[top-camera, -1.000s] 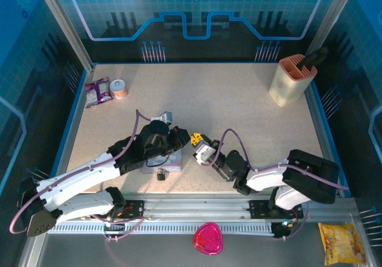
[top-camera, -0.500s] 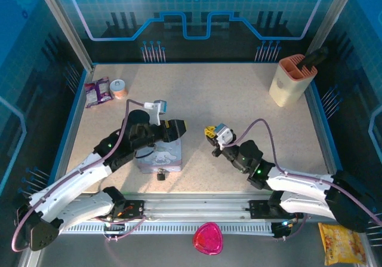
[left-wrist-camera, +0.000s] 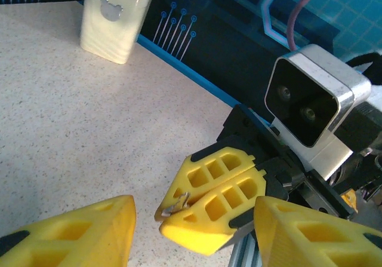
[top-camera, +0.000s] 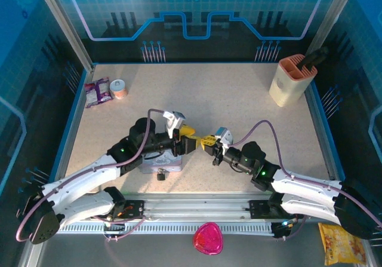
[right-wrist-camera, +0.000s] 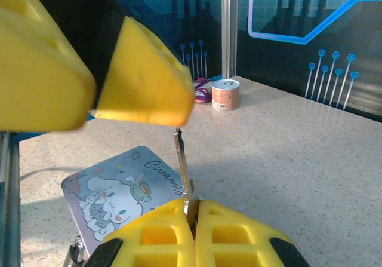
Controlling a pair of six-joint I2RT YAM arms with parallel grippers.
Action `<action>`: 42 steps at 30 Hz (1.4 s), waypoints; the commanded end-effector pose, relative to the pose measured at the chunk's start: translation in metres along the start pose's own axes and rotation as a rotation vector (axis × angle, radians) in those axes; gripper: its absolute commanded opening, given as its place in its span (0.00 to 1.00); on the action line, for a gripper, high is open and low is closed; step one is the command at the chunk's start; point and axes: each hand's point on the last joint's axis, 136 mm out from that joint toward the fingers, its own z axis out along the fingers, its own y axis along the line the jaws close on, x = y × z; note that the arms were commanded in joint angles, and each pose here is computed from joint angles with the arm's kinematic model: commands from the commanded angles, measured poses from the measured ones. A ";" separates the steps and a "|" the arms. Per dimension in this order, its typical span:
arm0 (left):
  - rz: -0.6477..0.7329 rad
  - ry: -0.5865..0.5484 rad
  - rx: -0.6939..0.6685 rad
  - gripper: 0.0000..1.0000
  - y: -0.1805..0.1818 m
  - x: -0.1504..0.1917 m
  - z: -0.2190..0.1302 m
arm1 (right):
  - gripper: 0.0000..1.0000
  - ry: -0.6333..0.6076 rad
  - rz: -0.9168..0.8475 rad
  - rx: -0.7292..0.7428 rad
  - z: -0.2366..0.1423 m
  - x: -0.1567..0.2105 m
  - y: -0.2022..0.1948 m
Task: Unlock a padlock with a key
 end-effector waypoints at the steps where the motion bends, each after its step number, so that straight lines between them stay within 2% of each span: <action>1: 0.068 -0.041 0.061 0.53 -0.014 -0.015 0.004 | 0.00 -0.027 0.039 -0.034 -0.001 -0.004 0.005; 19: 0.011 -0.030 0.007 0.14 -0.002 -0.010 0.011 | 0.00 -0.026 0.078 -0.046 0.001 -0.005 0.007; 21: 0.007 -0.030 0.000 0.13 -0.001 -0.009 0.012 | 0.00 -0.025 0.086 -0.045 0.001 -0.005 0.006; 24: 0.004 -0.027 -0.011 0.17 0.001 -0.008 0.013 | 0.00 -0.026 0.090 -0.050 0.002 -0.007 0.007; 28: -0.004 -0.033 -0.037 0.02 0.006 -0.009 0.013 | 0.00 -0.021 0.095 -0.050 0.004 -0.007 0.007; 32: -0.037 -0.060 -0.093 0.00 0.015 -0.012 0.010 | 0.00 -0.028 0.105 -0.034 0.004 -0.008 0.004; 35: -0.108 -0.108 -0.142 0.00 0.024 -0.018 0.007 | 0.01 -0.035 0.120 -0.015 0.004 -0.009 0.001; 39: -0.315 -0.189 -0.229 0.00 0.045 -0.022 0.004 | 0.17 -0.065 0.156 0.000 0.002 -0.011 -0.002; 42: -0.447 -0.247 -0.280 0.00 0.057 -0.019 -0.004 | 0.23 -0.087 0.179 0.009 0.001 -0.012 -0.005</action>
